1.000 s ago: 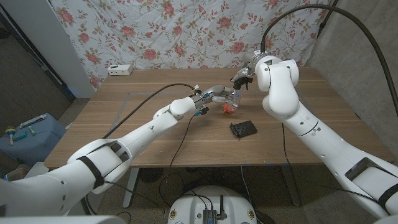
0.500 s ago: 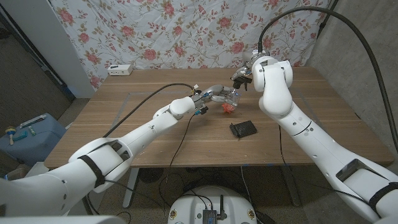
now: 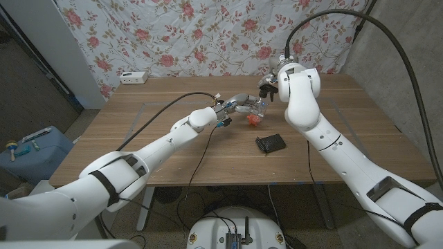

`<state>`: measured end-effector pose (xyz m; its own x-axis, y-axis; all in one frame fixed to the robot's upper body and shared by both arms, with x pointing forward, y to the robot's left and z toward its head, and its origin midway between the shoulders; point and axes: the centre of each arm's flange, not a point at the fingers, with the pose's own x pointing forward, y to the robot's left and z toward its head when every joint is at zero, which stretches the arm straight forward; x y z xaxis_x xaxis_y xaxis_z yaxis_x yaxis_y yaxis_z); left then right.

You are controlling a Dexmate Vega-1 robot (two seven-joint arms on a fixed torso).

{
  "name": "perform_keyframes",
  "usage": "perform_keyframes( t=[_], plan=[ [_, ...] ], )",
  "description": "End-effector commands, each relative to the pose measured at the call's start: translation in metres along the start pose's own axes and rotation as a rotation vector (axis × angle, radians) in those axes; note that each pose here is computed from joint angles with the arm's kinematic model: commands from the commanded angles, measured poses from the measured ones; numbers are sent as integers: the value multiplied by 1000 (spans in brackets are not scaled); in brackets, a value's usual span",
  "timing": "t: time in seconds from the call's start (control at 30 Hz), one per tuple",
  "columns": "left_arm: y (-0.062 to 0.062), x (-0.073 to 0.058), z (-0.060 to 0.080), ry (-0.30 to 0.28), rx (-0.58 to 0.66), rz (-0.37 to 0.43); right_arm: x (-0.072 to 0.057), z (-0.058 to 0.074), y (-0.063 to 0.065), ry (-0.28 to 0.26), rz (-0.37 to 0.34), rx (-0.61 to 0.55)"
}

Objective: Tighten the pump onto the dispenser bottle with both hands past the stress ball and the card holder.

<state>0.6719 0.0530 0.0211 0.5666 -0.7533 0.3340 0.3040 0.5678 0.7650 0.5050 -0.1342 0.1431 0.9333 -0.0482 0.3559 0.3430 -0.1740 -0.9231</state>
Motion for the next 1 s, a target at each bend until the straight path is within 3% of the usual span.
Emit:
perform_keyframes(
  t=[0.03, 1.0],
  plan=[
    [1, 1, -1, -3, -5, 1, 4, 7, 0, 9, -19, -4],
    [-2, -10, -2, -6, -16, 1, -1, 16, 1, 38, -30, -7]
  ],
)
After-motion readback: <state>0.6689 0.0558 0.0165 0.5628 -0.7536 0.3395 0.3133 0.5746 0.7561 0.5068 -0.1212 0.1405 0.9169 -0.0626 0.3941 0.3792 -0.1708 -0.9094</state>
